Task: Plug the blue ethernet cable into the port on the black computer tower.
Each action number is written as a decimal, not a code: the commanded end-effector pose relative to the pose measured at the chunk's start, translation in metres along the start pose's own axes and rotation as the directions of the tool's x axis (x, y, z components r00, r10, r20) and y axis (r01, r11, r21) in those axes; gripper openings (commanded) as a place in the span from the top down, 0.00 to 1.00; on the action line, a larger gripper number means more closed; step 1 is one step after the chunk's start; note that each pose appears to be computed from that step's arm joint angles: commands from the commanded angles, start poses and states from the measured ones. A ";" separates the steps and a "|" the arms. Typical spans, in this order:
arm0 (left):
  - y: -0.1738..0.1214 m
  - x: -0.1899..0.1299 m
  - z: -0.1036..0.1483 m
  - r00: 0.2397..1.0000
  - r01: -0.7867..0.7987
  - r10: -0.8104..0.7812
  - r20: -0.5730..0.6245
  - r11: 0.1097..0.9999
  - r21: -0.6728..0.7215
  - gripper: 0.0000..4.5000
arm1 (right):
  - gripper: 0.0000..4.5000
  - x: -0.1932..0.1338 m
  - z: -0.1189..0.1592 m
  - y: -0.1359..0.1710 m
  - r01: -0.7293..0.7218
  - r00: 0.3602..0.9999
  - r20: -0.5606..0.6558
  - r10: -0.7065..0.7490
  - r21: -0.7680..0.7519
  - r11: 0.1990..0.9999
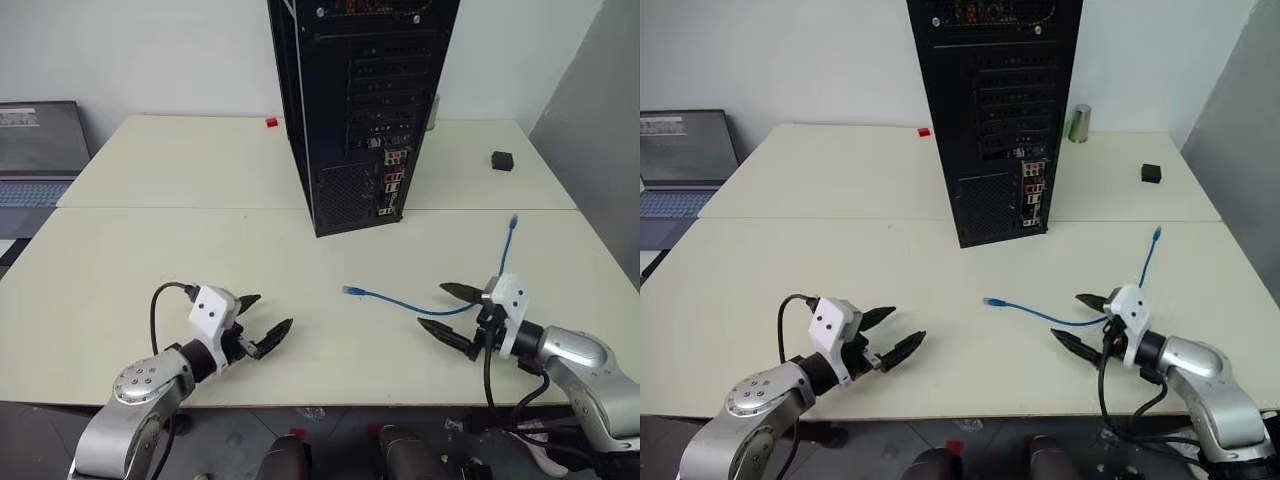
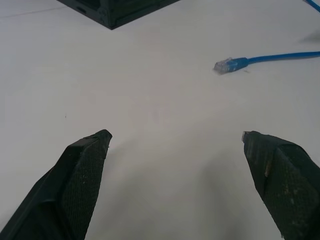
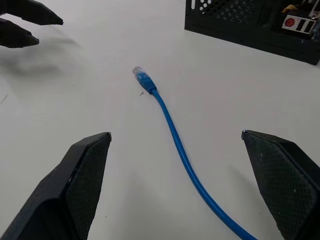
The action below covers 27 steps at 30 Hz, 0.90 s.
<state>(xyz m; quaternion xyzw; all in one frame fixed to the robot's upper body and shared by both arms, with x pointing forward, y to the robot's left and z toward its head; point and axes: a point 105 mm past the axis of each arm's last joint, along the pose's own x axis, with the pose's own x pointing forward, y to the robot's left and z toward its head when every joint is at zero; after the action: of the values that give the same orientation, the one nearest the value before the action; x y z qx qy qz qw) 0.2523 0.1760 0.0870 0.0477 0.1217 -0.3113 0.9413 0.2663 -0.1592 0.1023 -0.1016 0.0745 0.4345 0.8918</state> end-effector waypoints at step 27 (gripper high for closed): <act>-0.017 -0.010 0.014 0.999 0.019 -0.022 0.028 0.996 0.085 0.00 | 0.01 0.030 0.007 0.008 -0.143 0.988 -0.061 0.140 -0.054 0.988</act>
<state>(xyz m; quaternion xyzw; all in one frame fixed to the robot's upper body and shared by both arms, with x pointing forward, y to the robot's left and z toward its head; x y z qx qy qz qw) 0.2380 0.1700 0.0909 0.0733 0.1172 -0.3209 0.9370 0.2781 -0.1351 0.0949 -0.1330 0.1054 0.4842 0.8583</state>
